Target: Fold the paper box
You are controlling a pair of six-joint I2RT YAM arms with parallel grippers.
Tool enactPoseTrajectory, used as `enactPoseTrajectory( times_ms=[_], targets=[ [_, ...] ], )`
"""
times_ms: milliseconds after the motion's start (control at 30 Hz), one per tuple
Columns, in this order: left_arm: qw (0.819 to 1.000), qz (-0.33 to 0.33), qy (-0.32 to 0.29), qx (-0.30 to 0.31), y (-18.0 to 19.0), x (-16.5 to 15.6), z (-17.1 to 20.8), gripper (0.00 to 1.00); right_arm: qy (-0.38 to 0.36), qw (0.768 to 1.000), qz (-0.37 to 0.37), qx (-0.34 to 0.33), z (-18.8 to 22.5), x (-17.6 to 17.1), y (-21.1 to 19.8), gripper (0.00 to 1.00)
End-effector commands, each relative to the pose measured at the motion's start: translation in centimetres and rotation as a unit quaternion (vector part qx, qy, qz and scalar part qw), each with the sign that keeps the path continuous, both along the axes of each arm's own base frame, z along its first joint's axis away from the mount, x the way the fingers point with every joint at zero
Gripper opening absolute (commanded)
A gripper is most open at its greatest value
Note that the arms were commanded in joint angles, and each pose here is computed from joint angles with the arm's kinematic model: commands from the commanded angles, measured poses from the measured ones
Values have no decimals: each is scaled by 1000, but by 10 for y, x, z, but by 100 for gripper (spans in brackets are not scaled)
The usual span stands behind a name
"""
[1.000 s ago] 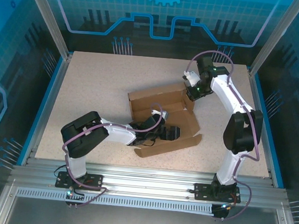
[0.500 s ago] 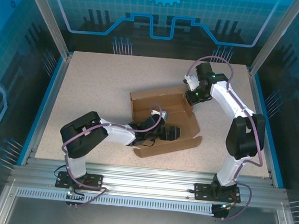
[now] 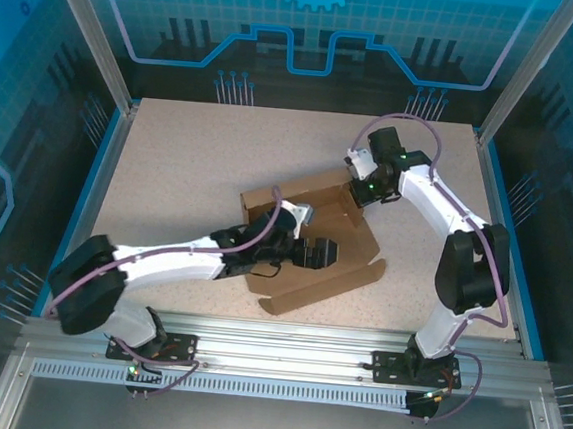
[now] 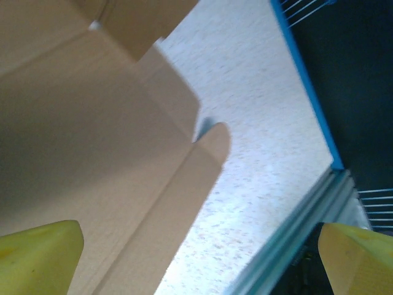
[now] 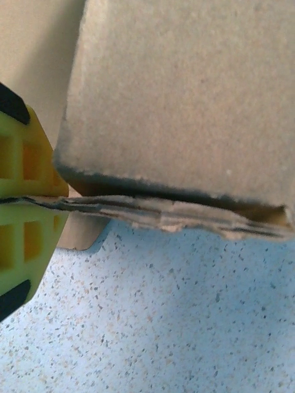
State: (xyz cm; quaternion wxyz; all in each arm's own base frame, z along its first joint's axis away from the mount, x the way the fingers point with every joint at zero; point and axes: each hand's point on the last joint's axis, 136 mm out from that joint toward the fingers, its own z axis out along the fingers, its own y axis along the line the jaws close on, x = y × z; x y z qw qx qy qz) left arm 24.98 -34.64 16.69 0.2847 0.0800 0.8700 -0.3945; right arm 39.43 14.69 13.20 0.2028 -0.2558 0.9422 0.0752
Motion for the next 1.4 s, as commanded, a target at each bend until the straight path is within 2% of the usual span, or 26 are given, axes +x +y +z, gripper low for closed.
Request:
enactPoseTrajectory(
  times_ms=[0, 133, 333, 433, 533, 833, 967, 1133, 1367],
  targets=[
    [999, -22, -26, 41, 19, -10, 34, 99, 2, 999, 36, 0, -7, -1, 20, 5],
    [998, 5, -26, 59, 50, 3, 63, 99, 1, 997, 78, 11, -5, 5, 42, 6],
    [996, 62, -44, 54, 97, 35, 88, 99, 4, 994, 114, 3, -8, 8, 65, 5],
    [993, 95, -34, 53, 116, 58, 80, 99, 5, 992, 122, 9, -10, 8, 74, 5],
    [993, 113, -14, 24, 125, 81, 64, 99, 7, 992, 127, 11, -12, 8, 79, 5],
    [990, 134, -3, -35, 122, 161, 27, 99, 10, 991, 134, 11, -15, 6, 81, 5],
    [990, 133, -6, -36, 114, 190, 16, 99, 9, 991, 136, 14, -15, 5, 82, 6],
    [990, 127, -11, -64, 100, 216, 14, 99, 10, 991, 135, 16, -18, 4, 82, 6],
    [990, 105, -8, -96, 84, 228, 11, 99, 10, 991, 133, 16, -20, 6, 81, 5]
  ],
)
